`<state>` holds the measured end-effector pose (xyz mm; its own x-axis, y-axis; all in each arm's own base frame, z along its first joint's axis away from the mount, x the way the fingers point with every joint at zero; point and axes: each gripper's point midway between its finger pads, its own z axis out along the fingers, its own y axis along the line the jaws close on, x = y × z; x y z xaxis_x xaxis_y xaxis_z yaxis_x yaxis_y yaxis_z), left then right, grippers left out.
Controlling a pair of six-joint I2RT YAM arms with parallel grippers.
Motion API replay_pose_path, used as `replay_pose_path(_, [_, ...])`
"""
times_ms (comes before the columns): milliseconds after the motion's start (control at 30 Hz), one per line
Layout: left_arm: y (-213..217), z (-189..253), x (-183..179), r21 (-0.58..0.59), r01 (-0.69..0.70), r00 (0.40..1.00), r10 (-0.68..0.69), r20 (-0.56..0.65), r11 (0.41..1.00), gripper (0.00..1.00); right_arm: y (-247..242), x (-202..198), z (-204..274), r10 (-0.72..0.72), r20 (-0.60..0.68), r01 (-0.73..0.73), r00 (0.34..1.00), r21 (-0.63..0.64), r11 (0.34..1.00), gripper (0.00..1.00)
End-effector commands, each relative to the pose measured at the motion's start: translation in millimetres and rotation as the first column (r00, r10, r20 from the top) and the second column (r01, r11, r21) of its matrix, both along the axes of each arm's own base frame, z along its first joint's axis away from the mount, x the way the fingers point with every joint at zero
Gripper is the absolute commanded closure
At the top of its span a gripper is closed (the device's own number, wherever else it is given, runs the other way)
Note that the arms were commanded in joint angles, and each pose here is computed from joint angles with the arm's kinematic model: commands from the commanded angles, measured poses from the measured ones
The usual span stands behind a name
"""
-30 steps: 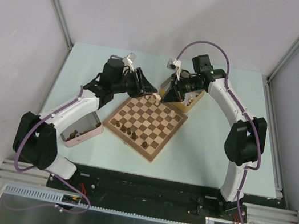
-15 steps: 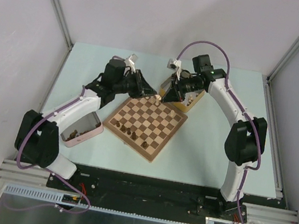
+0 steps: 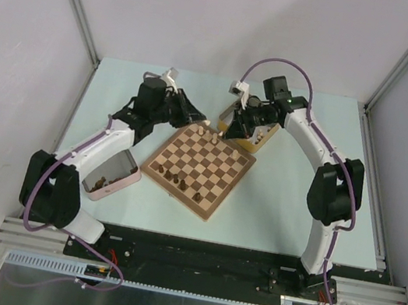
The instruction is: Set up the chess pieces on the board
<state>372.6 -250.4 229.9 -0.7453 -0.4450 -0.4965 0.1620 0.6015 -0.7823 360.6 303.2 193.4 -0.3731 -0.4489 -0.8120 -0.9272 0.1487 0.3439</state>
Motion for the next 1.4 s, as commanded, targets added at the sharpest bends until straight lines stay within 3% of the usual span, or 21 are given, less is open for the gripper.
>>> replay_pose_path(0, [29,14,37,0.078,-0.138,0.986,0.13,0.105,0.987,1.0,-16,26,20,-0.125,0.069,0.126,0.99,-0.004,0.992,0.96])
replay_pose_path(133, [39,-9,61,0.21,-0.18,0.982,0.164,0.088,0.961,1.0,-26,39,22,-0.18,0.079,0.182,0.98,-0.012,0.983,0.96])
replay_pose_path(333, [60,-44,93,0.441,-0.212,0.977,0.191,0.091,0.872,1.0,-38,50,21,-0.222,0.077,0.224,0.972,-0.017,0.974,0.96])
replay_pose_path(533, [64,-61,113,0.563,-0.204,0.979,0.175,0.106,0.801,1.0,-43,57,20,-0.244,0.071,0.246,0.967,-0.019,0.969,0.96])
replay_pose_path(800, [49,-94,127,0.621,-0.146,0.989,0.129,0.073,0.77,1.0,-43,64,17,-0.256,0.057,0.258,0.965,-0.018,0.966,0.96])
replay_pose_path(1367, [42,-140,117,0.666,-0.051,0.997,0.081,-0.014,0.744,0.98,-46,74,14,-0.273,0.054,0.274,0.961,-0.021,0.961,0.96])
